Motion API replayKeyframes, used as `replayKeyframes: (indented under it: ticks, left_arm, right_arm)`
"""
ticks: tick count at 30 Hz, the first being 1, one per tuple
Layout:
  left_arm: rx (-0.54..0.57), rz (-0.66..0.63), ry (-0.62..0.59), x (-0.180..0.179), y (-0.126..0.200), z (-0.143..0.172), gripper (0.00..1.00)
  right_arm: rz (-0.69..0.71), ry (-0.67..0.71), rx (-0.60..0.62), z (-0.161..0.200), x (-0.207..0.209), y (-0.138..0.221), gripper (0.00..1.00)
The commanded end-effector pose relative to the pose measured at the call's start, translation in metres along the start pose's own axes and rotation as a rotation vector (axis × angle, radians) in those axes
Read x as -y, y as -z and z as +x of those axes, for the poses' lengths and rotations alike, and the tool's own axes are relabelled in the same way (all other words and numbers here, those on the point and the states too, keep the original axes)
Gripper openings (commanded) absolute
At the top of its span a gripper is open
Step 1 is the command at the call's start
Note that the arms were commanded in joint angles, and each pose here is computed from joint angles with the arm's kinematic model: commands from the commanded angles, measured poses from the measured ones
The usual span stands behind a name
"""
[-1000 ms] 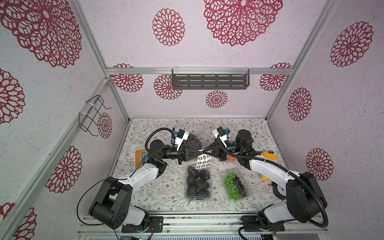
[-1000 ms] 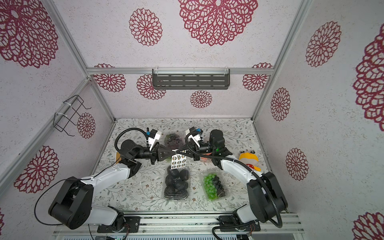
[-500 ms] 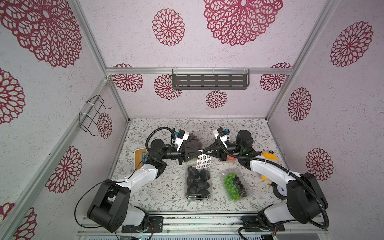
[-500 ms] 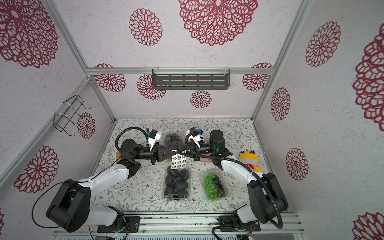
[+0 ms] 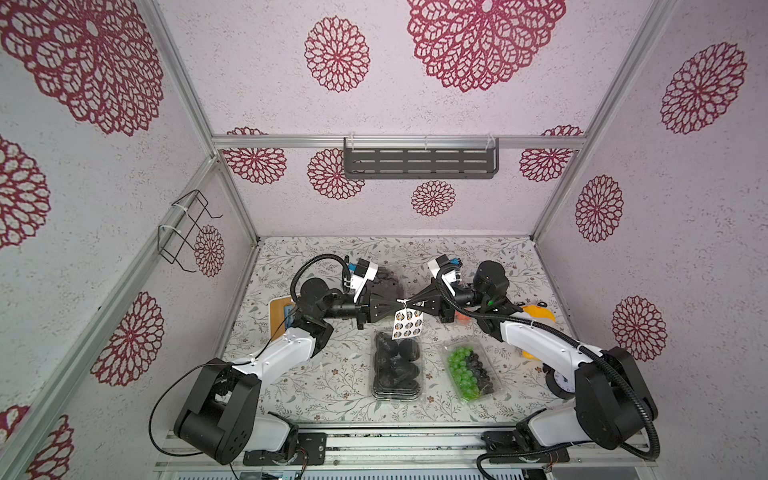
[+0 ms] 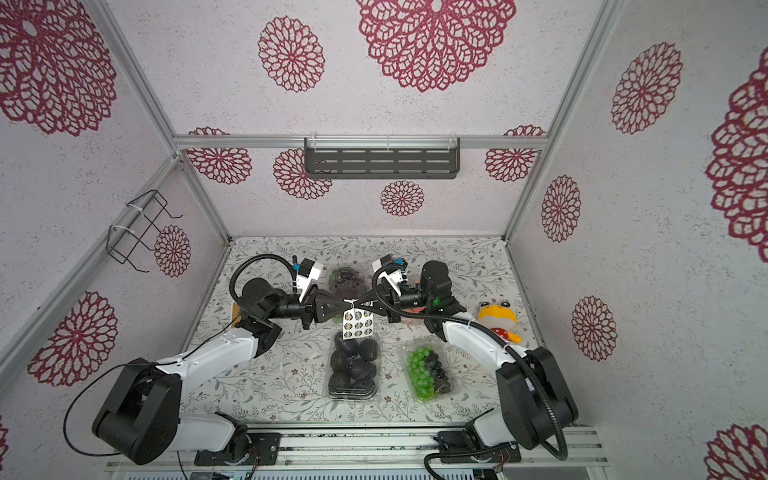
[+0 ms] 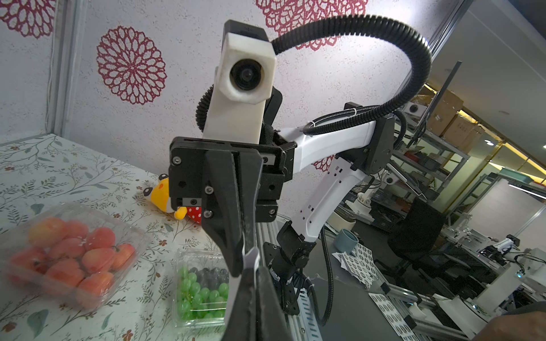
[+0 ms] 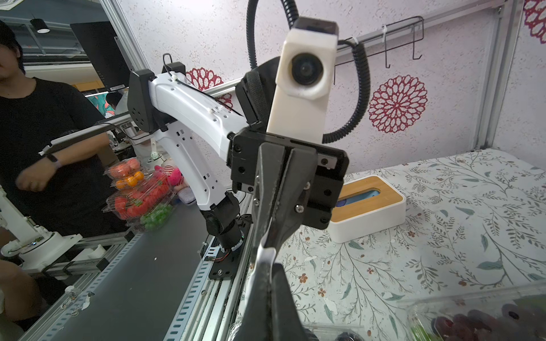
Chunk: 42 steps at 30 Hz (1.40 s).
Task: Label fruit boxes
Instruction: Adjust the label sticker.
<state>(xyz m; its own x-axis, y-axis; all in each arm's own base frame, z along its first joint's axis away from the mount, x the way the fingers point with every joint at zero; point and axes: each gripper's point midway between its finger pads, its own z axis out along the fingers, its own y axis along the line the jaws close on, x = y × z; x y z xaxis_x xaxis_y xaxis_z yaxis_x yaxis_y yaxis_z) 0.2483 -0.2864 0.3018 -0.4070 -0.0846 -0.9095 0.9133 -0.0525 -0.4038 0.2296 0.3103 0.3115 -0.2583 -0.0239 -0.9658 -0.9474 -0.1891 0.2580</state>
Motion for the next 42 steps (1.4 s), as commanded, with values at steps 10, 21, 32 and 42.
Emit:
replayKeyframes:
  ticks: [10,21,32,42]
  left_arm:
    - [0.019,-0.023,-0.017,-0.0058,-0.0011,-0.0096,0.0]
    - [0.015,-0.029,-0.016,-0.0082,-0.0011,-0.0079,0.0]
    - [0.011,-0.024,-0.021,-0.0069,-0.0007,-0.0081,0.0]
    - [0.013,-0.019,-0.016,-0.0062,-0.0004,-0.0071,0.0]
  right_arm:
    - [-0.054,0.057,0.008,-0.0122,-0.0187,0.0008,0.0]
    - [-0.058,0.045,0.006,-0.0118,-0.0159,-0.0004,0.03]
    - [-0.058,0.03,0.007,-0.0109,-0.012,-0.0012,0.12]
    - [-0.054,0.032,0.011,-0.0144,-0.0104,-0.0022,0.13]
